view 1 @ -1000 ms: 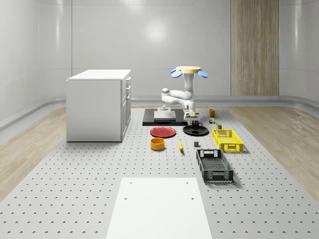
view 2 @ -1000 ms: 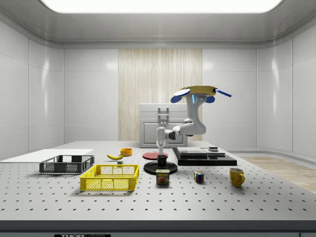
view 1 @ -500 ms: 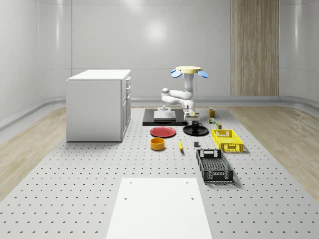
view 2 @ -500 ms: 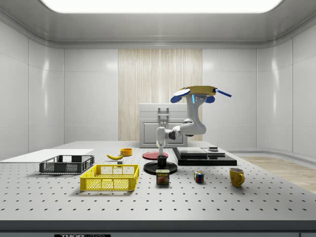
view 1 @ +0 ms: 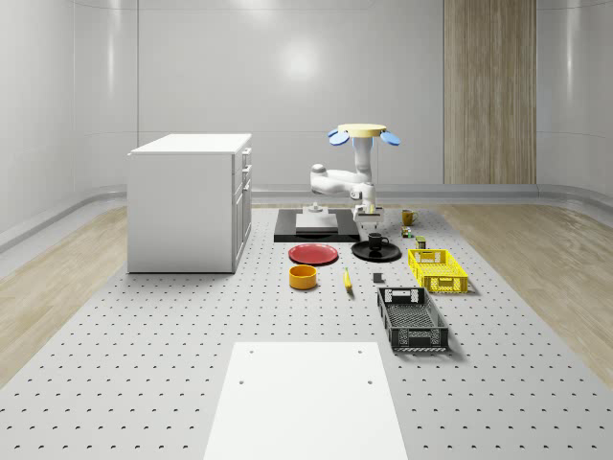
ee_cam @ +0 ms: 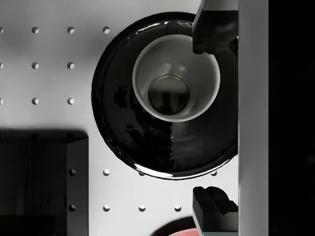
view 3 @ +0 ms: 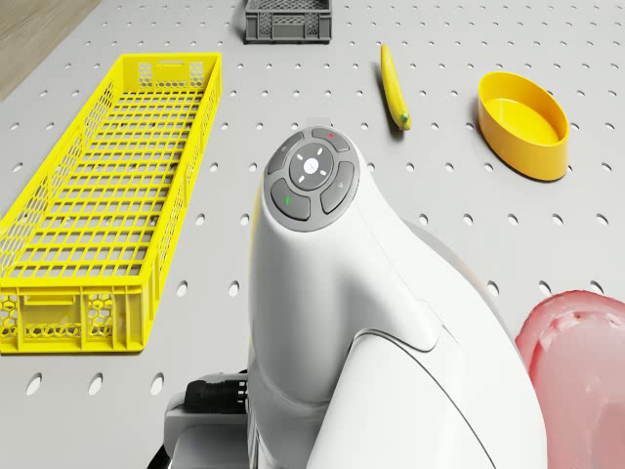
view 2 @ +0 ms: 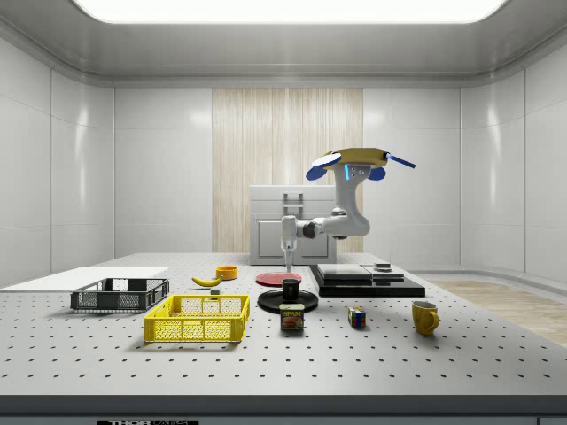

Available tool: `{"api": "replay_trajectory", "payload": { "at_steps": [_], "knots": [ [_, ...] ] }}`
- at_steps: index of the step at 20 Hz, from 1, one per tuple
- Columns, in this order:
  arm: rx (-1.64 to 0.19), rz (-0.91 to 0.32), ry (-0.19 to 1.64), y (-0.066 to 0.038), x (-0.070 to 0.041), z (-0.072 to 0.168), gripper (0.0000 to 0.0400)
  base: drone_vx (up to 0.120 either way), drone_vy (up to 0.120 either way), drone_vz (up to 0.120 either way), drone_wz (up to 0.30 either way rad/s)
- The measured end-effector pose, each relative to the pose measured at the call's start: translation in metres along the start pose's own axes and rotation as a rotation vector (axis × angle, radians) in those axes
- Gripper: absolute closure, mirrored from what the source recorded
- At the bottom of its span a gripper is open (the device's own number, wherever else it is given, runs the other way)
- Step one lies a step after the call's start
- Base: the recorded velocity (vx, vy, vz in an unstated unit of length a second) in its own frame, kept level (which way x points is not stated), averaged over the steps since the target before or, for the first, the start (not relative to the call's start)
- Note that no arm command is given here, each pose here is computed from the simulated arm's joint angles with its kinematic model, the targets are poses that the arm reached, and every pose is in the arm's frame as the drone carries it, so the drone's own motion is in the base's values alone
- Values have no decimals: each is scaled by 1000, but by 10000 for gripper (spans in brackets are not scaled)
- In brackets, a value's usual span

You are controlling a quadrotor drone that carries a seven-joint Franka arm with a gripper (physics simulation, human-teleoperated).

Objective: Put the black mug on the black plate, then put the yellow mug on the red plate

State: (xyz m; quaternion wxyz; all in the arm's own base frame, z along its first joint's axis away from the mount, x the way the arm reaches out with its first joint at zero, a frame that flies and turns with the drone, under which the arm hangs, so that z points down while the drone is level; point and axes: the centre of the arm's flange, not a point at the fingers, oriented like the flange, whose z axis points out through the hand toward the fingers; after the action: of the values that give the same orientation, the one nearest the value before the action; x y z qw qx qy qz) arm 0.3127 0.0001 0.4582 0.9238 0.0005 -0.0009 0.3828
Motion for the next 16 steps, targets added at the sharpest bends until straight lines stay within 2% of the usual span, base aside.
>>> {"api": "replay_trajectory", "payload": {
  "at_steps": [3, 7, 16],
  "knots": [
    [0, 0, 0, 0, 0, -4, 1, -13, 53, 120, 0],
    [0, 0, 0, 0, 0, -6, 0, -120, 120, 60, 0],
    [0, 0, 0, 0, 0, -7, 0, -120, 120, 0, 0]
  ]
}}
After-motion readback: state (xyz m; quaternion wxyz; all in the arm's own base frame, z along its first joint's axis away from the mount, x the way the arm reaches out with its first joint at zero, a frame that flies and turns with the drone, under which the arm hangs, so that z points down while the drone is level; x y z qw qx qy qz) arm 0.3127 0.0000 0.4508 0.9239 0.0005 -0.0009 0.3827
